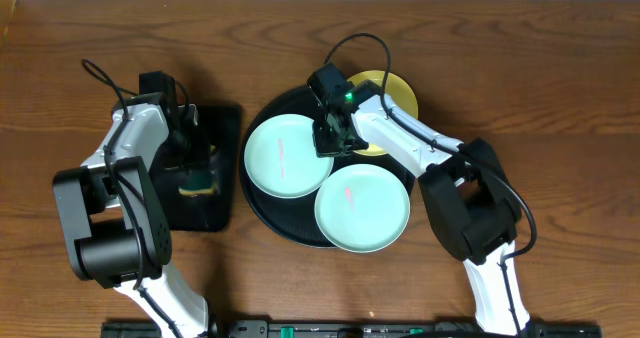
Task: Clean dirty plates on tray and stack at the side
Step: 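Grasp the green sponge with the left gripper and lift it, then carry the sponge with the left gripper onto the left mint plate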
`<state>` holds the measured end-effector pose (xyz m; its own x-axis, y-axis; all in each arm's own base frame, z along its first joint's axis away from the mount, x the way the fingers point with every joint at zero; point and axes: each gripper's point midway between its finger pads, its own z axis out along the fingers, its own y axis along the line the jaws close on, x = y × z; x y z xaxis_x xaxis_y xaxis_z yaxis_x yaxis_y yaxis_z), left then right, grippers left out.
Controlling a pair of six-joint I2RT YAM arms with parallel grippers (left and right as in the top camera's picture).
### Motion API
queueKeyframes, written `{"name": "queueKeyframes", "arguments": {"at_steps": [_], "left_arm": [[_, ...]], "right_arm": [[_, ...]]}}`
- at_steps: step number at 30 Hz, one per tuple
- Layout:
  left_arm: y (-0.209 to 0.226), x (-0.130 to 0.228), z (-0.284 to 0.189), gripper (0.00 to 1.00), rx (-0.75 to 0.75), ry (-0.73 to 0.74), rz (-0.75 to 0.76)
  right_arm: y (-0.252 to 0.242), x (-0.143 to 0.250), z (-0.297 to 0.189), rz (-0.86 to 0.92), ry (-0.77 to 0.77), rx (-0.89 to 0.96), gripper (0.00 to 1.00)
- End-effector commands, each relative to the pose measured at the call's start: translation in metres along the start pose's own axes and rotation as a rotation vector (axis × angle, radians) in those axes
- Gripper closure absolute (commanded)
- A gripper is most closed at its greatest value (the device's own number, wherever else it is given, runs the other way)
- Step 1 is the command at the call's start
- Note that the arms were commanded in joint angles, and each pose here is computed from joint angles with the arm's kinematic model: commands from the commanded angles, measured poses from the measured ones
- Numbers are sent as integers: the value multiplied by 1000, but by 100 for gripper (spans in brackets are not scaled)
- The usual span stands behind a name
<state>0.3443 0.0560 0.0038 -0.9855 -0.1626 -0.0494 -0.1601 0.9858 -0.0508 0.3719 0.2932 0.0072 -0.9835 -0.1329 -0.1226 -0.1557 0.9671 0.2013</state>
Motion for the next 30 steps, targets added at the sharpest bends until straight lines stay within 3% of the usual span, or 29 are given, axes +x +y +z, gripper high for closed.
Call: {"name": "queueKeyframes", "arguments": {"at_steps": [1,15,24,30], "left_arm": [[-8,9,7,93,31,31,-55],[-14,-21,-117,93,43,-306,-92],[-6,-22,-125,93,-19,-338,-100],[-3,-27,-129,93,-195,-378,-97]], "right_arm": [[-4,4,15,-24,17,32,99],[-8,1,15,-25,3,58,99],[-8,1,15,-25,3,57,99],[-8,1,15,-25,3,57,99]]}}
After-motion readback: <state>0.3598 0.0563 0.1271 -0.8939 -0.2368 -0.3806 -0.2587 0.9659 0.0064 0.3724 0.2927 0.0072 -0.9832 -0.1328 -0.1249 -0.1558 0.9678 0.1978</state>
